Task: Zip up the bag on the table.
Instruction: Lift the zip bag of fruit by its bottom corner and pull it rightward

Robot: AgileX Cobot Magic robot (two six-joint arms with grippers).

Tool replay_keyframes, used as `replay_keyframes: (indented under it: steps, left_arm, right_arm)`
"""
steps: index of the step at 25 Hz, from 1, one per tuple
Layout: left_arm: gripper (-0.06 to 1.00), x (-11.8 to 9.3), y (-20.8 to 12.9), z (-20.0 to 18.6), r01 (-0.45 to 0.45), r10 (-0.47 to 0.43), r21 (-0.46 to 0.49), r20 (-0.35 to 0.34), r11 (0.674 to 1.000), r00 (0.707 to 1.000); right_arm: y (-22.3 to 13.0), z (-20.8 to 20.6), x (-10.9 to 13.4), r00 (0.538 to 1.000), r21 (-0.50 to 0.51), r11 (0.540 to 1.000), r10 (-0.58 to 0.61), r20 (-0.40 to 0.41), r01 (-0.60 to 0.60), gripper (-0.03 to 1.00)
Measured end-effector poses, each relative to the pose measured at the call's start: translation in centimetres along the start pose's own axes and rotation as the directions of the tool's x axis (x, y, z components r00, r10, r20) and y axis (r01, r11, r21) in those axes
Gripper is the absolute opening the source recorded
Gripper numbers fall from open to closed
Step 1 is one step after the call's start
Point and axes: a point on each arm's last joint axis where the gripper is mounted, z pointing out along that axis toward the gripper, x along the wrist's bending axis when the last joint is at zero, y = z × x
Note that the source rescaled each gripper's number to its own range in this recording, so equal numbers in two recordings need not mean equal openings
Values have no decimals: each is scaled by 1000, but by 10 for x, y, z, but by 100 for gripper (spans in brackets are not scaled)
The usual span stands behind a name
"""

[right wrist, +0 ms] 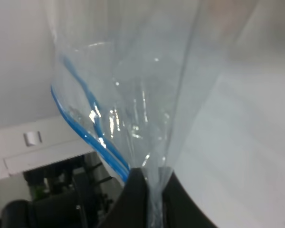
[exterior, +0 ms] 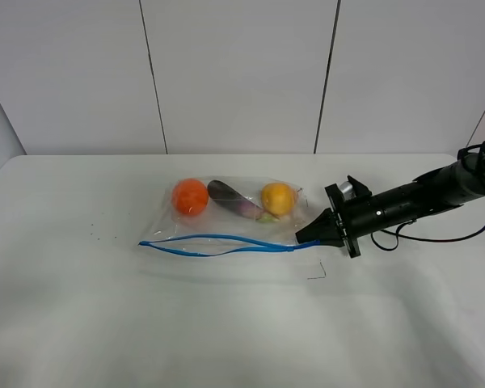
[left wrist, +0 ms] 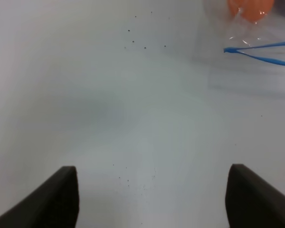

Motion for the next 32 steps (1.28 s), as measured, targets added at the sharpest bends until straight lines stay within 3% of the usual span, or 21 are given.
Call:
replay_keyframes:
  steps: [9, 19, 32]
  left_arm:
    - [100, 0, 0, 0, 0, 0, 0, 0, 1000, 1000]
    - [100, 0, 0, 0, 0, 0, 0, 0, 1000, 1000]
    - [100, 0, 0, 0, 0, 0, 0, 0, 1000, 1000]
  right_arm:
    - [2, 9, 8, 990, -18, 991, 131, -45, -132, 0]
    - [2, 14, 49, 987, -63, 992, 103, -125, -111, 0]
    - [2, 12, 52, 984, -66, 990, 119, -130, -129, 0]
